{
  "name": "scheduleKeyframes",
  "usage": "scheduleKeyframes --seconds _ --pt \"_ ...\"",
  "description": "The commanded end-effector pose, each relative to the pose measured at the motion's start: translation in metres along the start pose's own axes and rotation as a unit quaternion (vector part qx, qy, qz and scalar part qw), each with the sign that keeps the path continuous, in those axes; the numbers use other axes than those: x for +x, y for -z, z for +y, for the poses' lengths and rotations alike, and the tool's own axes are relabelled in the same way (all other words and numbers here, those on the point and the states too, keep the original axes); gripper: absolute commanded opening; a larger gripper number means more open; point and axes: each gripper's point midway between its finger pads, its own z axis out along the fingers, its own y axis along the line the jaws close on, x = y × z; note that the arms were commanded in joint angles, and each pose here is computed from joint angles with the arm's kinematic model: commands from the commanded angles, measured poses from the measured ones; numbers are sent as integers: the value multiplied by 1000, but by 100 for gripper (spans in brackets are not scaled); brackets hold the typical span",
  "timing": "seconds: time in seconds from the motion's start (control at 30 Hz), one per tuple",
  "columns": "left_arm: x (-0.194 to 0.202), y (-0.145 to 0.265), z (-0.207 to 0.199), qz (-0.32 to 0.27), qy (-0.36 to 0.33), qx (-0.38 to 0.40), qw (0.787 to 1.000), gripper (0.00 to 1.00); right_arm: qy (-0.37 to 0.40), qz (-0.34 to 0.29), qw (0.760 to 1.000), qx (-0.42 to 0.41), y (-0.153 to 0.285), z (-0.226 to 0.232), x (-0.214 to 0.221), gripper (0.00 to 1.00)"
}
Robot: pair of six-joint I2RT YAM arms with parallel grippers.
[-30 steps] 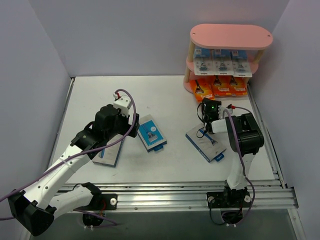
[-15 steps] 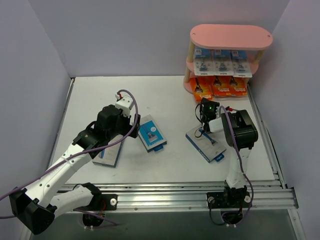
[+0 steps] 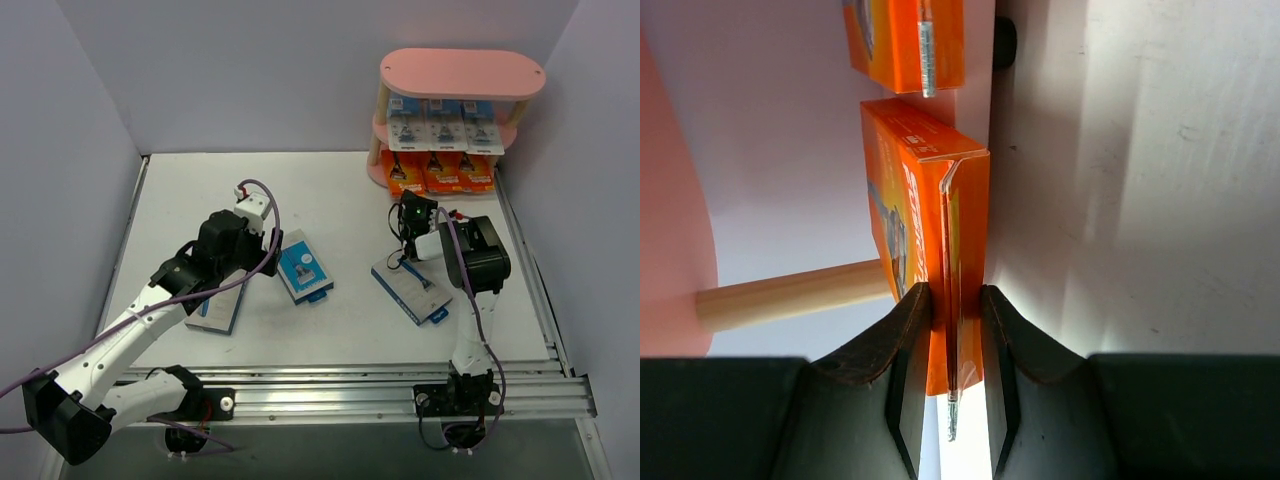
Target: Place and organize the shaving razors onto the shelf
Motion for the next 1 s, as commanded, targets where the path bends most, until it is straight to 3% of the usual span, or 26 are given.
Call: scheduleKeyframes --seconds 0.0,0.4,0.97 --pt "-4 0 0 -6 -6 -3 1000 94 -29 -20 999 -35 -6 31 -2 0" --pt "-2 -1 0 -4 -6 -3 1000 94 -30 -13 999 -40 -16 35 6 0" --pt "-1 -1 -3 -2 -10 0 1000 94 -31 -16 999 -38 -30 38 9 7"
